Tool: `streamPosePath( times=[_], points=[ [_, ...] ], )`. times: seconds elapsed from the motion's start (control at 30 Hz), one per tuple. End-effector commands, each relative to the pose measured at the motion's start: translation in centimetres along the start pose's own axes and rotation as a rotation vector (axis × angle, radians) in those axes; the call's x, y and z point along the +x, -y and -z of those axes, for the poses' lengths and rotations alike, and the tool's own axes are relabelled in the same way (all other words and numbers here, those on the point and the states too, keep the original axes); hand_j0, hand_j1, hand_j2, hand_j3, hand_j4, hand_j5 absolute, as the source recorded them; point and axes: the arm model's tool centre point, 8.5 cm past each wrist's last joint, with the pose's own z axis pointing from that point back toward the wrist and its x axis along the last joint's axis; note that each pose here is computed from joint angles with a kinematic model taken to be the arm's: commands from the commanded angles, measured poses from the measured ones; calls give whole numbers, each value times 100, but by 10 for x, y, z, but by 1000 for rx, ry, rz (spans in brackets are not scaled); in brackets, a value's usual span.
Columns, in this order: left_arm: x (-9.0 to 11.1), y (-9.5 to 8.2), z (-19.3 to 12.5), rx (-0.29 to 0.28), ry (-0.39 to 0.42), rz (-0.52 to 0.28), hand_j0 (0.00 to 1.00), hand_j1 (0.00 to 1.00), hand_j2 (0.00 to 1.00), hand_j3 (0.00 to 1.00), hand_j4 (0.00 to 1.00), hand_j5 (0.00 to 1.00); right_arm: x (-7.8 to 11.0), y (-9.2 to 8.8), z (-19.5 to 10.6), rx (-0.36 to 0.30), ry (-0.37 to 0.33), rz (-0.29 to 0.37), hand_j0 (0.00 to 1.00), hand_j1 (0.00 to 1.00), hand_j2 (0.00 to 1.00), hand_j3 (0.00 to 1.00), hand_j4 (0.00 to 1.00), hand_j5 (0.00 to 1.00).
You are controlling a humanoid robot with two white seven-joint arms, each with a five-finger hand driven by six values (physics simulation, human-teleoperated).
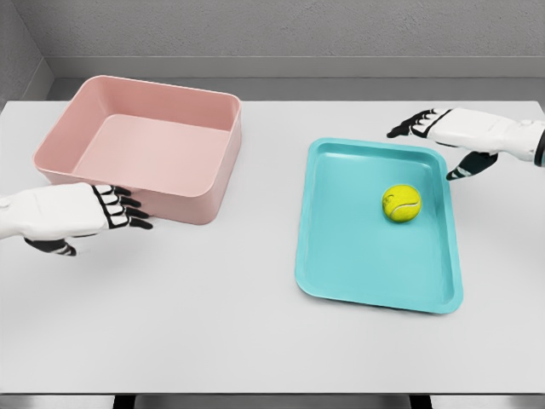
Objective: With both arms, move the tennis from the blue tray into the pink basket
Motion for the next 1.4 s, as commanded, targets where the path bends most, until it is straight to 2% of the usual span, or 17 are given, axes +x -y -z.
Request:
streamPosePath(
  times=[0.0, 0.1, 0.17, 0.2, 0.33, 0.4, 0.43, 0.47, 0.5, 0.53, 0.6, 0.63, 0.8, 0.87, 1.17, 1.3, 1.37],
  points=[
    [-2, -1, -5, -14, -10, -2, 100, 100, 100, 100, 100, 100, 1, 1, 0, -10, 2, 4, 100, 100, 100, 100, 100, 100],
    [-1, -6, 0, 26, -4, 2, 100, 100, 100, 100, 100, 100, 3, 1, 1, -11, 10, 1, 100, 100, 100, 100, 100, 100],
    [2, -15, 4, 179, 9, -10, 100, 100, 100, 100, 100, 100, 5, -6, 5, 9, 18, 5, 100, 100, 100, 100, 100, 100],
    [5, -14, 5, 255, 18, -31, 100, 100, 100, 100, 100, 100, 6, -9, 6, 20, 22, 7, 100, 100, 100, 100, 100, 100],
    [17, 11, 17, 203, 58, -90, 100, 100, 100, 100, 100, 100, 17, -23, 19, 54, 61, 15, 100, 100, 100, 100, 100, 100],
    [17, 12, 15, 204, 59, -106, 100, 100, 100, 100, 100, 100, 18, -26, 20, 64, 63, 18, 100, 100, 100, 100, 100, 100],
    [20, 20, 17, 158, 66, -105, 100, 100, 100, 100, 100, 100, 17, -30, 20, 72, 63, 22, 100, 100, 100, 100, 100, 100],
    [19, 30, 12, 52, 60, -102, 100, 100, 100, 100, 100, 100, 17, -31, 19, 75, 60, 24, 100, 100, 100, 100, 100, 100],
    [16, 35, 3, -10, 46, -98, 100, 100, 100, 100, 100, 100, 16, -32, 19, 77, 58, 26, 100, 100, 100, 100, 100, 100],
    [15, 39, -3, -39, 38, -100, 100, 100, 100, 100, 100, 100, 15, -34, 18, 80, 55, 27, 100, 100, 100, 100, 100, 100],
    [14, 51, -11, -194, 32, -90, 100, 100, 100, 100, 100, 100, 15, -37, 18, 83, 54, 32, 100, 100, 100, 100, 100, 100],
    [13, 51, -11, -203, 32, -88, 100, 100, 100, 100, 100, 100, 16, -38, 18, 85, 55, 35, 100, 100, 100, 100, 100, 100],
    [12, 37, -1, -145, 39, -74, 100, 100, 100, 100, 100, 100, 21, -51, 29, 105, 74, 54, 100, 100, 100, 100, 100, 100],
    [12, 35, 0, -138, 42, -72, 100, 100, 100, 100, 100, 100, 24, -54, 36, 109, 86, 59, 100, 100, 100, 100, 100, 100],
    [10, 18, 10, -76, 47, -50, 100, 100, 100, 100, 100, 100, 30, -61, 46, 128, 107, 66, 100, 100, 100, 100, 100, 100],
    [8, -1, 17, -23, 53, -21, 100, 100, 100, 100, 100, 100, 30, -62, 46, 132, 105, 67, 100, 100, 100, 100, 100, 100],
    [7, -2, 15, -25, 49, -17, 100, 100, 100, 100, 100, 100, 29, -65, 46, 141, 103, 70, 97, 97, 97, 97, 97, 97]
  ],
)
